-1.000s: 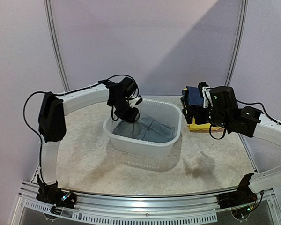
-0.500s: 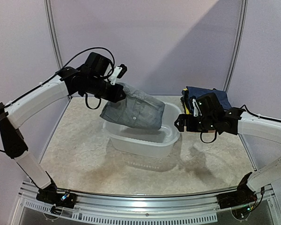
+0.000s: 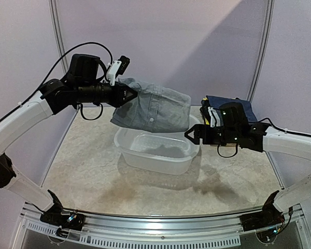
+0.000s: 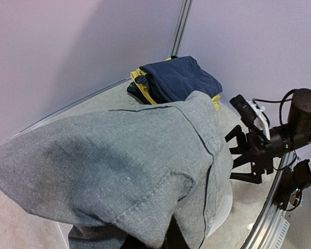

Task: Fold and stack the mixed laundry pile
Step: Pass from the left arm to the right

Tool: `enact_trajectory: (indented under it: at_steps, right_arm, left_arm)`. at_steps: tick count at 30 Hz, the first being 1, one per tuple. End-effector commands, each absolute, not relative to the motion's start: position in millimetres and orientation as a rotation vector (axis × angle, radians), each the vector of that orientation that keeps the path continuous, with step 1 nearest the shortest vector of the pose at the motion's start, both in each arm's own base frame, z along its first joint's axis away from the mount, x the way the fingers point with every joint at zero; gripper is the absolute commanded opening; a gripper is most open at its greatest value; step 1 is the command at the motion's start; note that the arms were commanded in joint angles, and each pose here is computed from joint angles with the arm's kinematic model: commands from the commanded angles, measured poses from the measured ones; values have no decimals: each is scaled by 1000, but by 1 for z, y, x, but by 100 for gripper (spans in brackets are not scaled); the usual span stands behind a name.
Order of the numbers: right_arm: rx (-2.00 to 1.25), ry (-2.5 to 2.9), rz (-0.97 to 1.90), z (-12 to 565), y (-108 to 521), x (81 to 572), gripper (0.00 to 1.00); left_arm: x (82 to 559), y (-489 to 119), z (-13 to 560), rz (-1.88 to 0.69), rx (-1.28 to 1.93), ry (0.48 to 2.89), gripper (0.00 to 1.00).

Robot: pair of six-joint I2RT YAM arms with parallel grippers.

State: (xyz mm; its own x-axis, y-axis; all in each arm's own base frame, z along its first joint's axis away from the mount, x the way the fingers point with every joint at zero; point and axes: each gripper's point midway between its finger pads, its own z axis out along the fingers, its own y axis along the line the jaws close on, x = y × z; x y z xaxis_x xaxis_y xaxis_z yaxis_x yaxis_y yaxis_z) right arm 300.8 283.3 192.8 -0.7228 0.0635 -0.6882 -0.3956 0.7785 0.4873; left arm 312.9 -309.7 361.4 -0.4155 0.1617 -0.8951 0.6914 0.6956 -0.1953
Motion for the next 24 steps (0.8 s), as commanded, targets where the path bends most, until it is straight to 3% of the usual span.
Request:
enact_trajectory:
  at_steps: [1,8,14,18,24]
  right_arm:
    - [-426,2015,1025,246,300,279,85]
    - [-652,1824,1176,277,316,249,77]
    - [-607,1804,1120,286,316,266,82]
    - [-670,1731,1065,290,318,269,98]
    - [-788,1622,908,281,322,282,99]
  left_arm:
    - [311,-317,397,-776,608,1836,0]
    - [316,-318,413,-857,513,1818,0]
    - [314,-319,424,-947,459,1821,0]
    - [322,-307,428,-1011,319,1849,0]
    - [325,-298,442,-1232,134,1818,0]
